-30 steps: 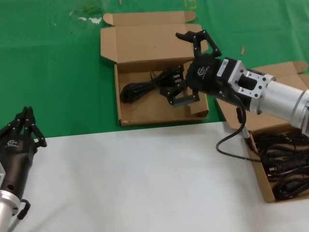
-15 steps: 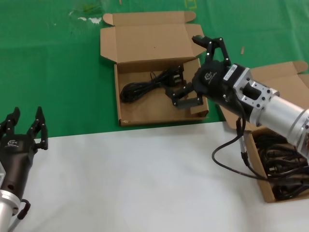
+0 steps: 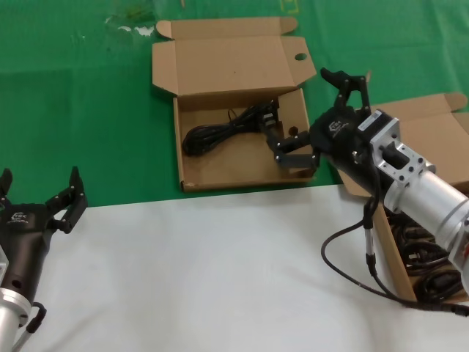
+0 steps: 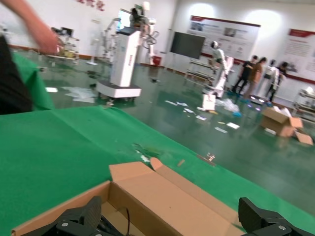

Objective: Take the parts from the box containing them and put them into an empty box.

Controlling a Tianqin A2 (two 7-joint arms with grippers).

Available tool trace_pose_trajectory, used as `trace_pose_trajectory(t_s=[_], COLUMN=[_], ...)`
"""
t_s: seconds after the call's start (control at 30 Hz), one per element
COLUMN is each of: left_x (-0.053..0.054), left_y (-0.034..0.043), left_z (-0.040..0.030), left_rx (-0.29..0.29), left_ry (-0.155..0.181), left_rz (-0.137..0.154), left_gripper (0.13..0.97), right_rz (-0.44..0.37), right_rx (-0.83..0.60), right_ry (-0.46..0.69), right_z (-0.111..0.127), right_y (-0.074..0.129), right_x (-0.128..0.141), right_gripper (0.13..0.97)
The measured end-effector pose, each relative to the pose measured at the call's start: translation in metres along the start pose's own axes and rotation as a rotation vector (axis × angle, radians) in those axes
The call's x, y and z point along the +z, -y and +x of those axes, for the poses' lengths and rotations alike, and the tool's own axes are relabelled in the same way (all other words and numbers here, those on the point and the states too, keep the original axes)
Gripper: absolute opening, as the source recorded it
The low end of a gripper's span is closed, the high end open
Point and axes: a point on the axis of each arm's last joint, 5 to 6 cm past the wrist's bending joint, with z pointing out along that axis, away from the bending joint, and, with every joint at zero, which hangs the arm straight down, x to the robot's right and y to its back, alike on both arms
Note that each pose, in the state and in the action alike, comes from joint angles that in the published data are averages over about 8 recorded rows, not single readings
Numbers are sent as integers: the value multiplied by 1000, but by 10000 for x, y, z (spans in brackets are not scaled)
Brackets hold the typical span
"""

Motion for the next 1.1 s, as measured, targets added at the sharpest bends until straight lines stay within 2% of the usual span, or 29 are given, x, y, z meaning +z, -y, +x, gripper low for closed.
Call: trace_pose_trajectory(t_s=[0.17, 0.2, 0.47, 0.77, 1.1], left_x=[0, 0, 0, 0, 0], left_y=[0, 0, 0, 0, 0], left_z=[0, 0, 0, 0, 0], left_rx=[0, 0, 0, 0, 0], left_ry=[0, 0, 0, 0, 0], left_rz=[0, 0, 0, 0, 0], left_gripper=[661, 661, 829, 930, 966], right_rz=[-13, -16, -40, -70, -107], right_rx=[48, 57, 131, 212, 297], right_ry=[-50, -61, -143, -239, -350], right_z=[-70, -84, -192, -308, -432], right_y=[-58, -70, -157, -248, -339], right_x=[-79, -96, -234, -405, -613], right_gripper=[966, 966, 966, 966, 966])
